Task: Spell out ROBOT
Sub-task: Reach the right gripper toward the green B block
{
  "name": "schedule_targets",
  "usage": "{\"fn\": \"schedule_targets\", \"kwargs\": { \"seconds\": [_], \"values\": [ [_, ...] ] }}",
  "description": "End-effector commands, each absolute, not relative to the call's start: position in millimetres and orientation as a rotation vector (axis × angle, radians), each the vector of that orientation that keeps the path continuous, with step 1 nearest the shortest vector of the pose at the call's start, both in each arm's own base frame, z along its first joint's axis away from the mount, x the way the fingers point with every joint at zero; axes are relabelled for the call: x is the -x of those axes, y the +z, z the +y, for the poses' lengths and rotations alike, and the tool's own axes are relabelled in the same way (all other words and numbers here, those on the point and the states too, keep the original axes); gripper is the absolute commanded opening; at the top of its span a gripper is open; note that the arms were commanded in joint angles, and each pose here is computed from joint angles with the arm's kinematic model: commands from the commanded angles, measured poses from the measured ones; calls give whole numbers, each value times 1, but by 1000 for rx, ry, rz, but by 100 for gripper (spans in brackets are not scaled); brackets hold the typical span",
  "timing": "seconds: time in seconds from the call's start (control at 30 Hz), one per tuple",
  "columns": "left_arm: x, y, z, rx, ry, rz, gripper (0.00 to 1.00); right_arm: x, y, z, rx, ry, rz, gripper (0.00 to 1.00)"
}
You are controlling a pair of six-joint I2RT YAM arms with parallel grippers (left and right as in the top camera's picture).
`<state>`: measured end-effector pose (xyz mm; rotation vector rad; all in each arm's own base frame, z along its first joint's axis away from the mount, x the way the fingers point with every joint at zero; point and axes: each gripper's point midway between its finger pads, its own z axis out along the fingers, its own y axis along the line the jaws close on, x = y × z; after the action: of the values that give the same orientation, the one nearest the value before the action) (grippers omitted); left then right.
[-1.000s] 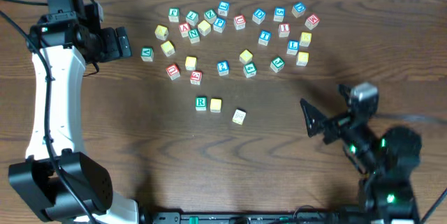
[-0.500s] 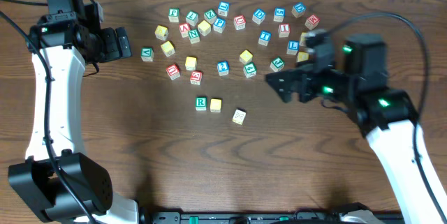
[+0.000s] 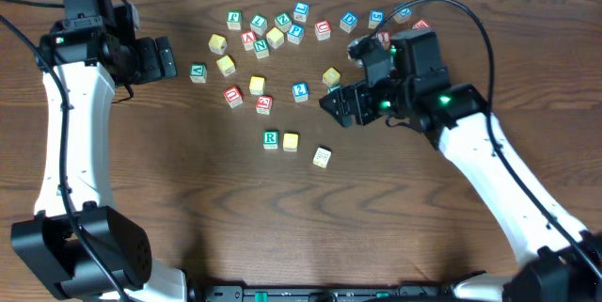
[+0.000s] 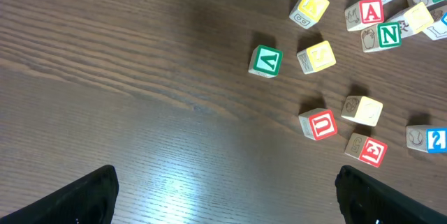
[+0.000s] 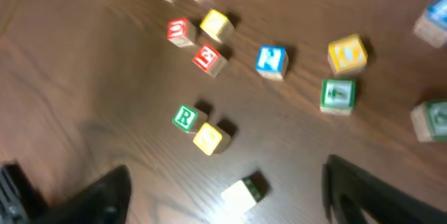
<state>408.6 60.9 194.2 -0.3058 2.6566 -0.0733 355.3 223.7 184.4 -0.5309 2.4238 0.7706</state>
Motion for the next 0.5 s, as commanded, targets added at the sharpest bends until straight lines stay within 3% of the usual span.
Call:
{"fn": "schedule_targets", "kwargs": {
  "seconds": [0.0,0.2,0.47],
  "values": [
    [-411,208,61,296,-80,2622,98,-358,158,230,299,746,2574,77],
    [-411,208,61,296,-80,2622,98,-334,102,232,-93,576,2834,70],
    [-411,208,61,296,-80,2622,98,-319,70,242,-224,439,2911,68]
  ]
}}
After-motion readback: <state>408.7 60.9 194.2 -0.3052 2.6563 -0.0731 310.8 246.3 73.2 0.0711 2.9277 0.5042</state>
